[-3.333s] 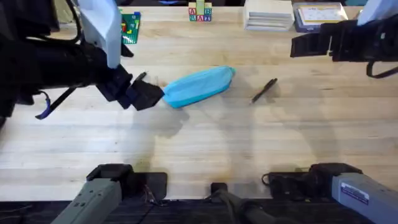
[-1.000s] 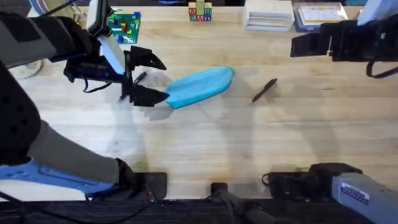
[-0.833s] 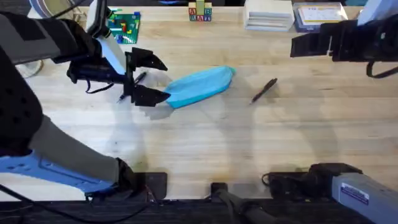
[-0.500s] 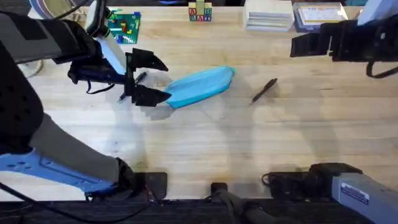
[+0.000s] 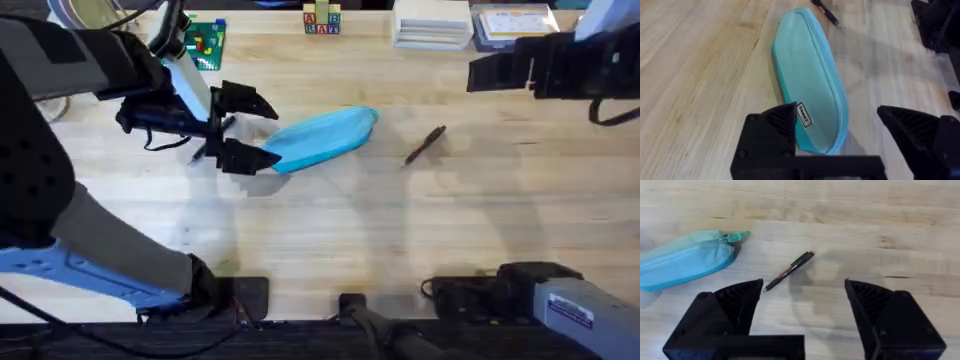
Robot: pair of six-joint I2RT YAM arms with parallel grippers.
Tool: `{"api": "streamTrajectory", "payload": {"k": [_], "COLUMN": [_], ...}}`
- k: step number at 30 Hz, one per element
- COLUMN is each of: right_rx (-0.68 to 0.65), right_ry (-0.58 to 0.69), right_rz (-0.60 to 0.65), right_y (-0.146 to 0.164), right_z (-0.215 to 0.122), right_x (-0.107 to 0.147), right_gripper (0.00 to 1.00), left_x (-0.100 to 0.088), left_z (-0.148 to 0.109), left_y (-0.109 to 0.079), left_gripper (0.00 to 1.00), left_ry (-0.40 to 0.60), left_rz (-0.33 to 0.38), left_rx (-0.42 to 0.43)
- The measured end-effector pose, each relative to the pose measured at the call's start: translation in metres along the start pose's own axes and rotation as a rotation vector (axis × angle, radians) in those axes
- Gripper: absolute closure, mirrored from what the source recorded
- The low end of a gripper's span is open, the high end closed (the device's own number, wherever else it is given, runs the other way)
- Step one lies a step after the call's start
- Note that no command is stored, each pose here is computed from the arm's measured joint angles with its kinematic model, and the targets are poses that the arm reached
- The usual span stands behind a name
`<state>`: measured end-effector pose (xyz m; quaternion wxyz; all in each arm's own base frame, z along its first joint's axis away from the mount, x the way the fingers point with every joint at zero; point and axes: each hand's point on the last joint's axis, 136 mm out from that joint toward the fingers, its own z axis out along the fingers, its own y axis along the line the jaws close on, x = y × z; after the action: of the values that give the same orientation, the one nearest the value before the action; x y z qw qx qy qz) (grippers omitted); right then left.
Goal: Unzip the bag, pick up the pens from the table one at a time and place them inside, then zip the bag closed.
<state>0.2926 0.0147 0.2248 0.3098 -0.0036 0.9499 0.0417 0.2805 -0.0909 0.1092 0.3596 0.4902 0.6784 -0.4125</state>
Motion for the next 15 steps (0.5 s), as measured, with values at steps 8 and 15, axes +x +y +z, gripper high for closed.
{"api": "streamTrajectory", "payload": {"k": [8,15], "right_rx": [0.0,0.0], "right_ry": [0.001,0.0], "right_rz": [0.0,0.0], "right_y": [0.0,-0.0001], "right_z": [0.0001,0.0], "right_x": [0.0002,0.0001], "right_gripper": [0.004,0.004], "left_x": [0.005,0.0093], "left_z": [0.0006,0.0004], "left_y": [-0.0012,-0.0016], "left_gripper": [0.007,0.007], "left_ry": [0.031,0.056], "left_rz": [0.001,0.002], "left_rx": [0.007,0.01]}}
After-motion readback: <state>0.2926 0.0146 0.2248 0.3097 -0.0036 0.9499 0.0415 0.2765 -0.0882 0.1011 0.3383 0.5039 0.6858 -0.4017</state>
